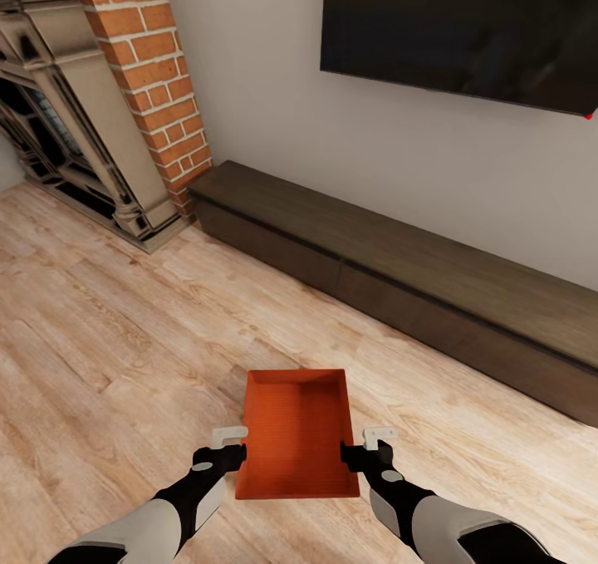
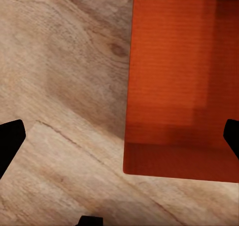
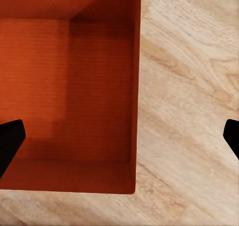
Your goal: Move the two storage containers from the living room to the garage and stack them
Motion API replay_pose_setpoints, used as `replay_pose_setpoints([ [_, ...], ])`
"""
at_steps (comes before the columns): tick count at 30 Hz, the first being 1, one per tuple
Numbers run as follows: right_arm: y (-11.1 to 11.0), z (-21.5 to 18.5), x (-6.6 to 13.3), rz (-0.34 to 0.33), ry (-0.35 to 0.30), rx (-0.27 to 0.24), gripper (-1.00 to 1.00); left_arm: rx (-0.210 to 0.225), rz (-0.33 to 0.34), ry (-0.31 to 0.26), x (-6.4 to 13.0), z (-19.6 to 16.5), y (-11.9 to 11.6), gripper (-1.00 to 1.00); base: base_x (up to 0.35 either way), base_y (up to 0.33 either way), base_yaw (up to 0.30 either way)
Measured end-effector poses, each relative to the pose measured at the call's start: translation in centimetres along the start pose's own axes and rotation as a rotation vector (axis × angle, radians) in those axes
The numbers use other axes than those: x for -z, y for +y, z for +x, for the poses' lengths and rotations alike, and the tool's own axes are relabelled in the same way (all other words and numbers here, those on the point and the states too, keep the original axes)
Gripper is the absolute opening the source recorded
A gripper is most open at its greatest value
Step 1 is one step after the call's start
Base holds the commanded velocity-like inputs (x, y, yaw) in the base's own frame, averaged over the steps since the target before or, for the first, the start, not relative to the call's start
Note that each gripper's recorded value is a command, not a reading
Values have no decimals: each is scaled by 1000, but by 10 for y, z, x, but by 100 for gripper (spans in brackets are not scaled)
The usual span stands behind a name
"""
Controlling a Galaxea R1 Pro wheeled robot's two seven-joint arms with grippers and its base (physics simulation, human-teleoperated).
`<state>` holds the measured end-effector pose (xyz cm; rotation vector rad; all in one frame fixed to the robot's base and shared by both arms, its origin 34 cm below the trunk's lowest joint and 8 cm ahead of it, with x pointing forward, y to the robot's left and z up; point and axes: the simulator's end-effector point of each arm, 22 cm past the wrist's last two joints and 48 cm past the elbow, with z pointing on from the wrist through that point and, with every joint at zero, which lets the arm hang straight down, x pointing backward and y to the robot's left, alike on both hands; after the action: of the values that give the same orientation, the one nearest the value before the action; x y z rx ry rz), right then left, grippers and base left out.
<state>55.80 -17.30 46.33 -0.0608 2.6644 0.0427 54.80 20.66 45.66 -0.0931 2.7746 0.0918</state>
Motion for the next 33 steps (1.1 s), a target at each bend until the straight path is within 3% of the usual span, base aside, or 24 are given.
replay_pose_setpoints([
  [17, 1, 34, -18, -3, 13, -2, 100, 1, 1, 5, -25, 12, -2, 100, 0, 0, 0],
  [33, 0, 47, -42, -3, 11, -2, 100, -7, -1, 48, -48, 44, -3, 100, 0, 0, 0],
])
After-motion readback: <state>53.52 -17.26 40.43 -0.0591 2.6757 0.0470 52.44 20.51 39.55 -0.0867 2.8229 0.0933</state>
